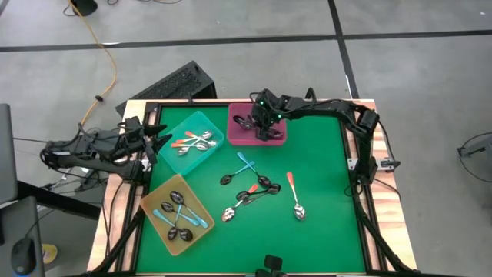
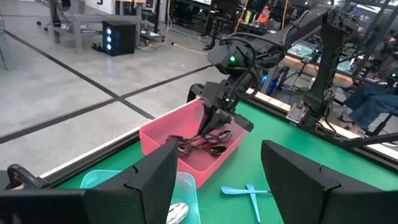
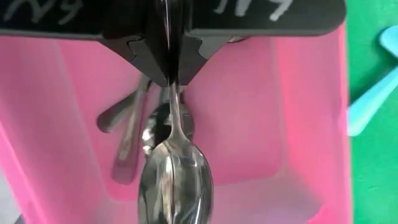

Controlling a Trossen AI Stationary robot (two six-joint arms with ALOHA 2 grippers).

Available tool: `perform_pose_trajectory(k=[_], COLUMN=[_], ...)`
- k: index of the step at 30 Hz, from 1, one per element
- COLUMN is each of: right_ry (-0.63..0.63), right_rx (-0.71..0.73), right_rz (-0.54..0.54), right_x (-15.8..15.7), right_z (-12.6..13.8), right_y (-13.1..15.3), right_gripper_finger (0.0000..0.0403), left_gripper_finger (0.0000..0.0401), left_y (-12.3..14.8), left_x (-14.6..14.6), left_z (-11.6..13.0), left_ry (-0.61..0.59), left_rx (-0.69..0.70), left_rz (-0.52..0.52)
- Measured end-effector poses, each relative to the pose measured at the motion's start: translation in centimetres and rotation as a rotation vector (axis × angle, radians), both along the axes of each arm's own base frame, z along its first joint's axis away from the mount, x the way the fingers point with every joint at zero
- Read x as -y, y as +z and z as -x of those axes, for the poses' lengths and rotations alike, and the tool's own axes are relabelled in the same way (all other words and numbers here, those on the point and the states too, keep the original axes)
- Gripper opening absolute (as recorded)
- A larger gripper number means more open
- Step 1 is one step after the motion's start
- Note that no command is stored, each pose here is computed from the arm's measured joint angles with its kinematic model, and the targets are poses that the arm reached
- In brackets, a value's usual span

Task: Sort silverware by color (type)
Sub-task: Put the black spoon into the pink bin, then put the orange spoon into the blue bin

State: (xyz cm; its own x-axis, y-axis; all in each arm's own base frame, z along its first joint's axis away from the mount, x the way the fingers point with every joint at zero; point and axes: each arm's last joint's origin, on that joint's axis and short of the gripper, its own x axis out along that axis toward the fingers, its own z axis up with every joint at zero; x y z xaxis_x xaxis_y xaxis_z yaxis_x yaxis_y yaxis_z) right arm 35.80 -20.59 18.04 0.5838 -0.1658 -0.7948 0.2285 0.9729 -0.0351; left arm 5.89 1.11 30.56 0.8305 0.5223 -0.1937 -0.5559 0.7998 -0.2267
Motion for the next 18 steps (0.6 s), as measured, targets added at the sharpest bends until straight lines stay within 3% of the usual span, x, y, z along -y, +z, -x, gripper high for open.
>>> perform_pose_trajectory(k=[11,18], right_ry=[0.018,0.033], right_rx=[-0.026,-0.024], right_rz=[-0.005,0.001], right_x=[-0.1,0.2], right_z=[0.0,-0.2], right_y=[-0.7,0.6], right_gripper_finger=[0.0043,0.0057], left_gripper_finger=[0.0219,0.0219], left_y=[0.0,0.0], left_x=[0.0,0.0], left_z=[0.0,0.0], left_ry=[0.000,0.000], left_rx=[0.000,-0.001], left_rz=[-0.001,-0.001])
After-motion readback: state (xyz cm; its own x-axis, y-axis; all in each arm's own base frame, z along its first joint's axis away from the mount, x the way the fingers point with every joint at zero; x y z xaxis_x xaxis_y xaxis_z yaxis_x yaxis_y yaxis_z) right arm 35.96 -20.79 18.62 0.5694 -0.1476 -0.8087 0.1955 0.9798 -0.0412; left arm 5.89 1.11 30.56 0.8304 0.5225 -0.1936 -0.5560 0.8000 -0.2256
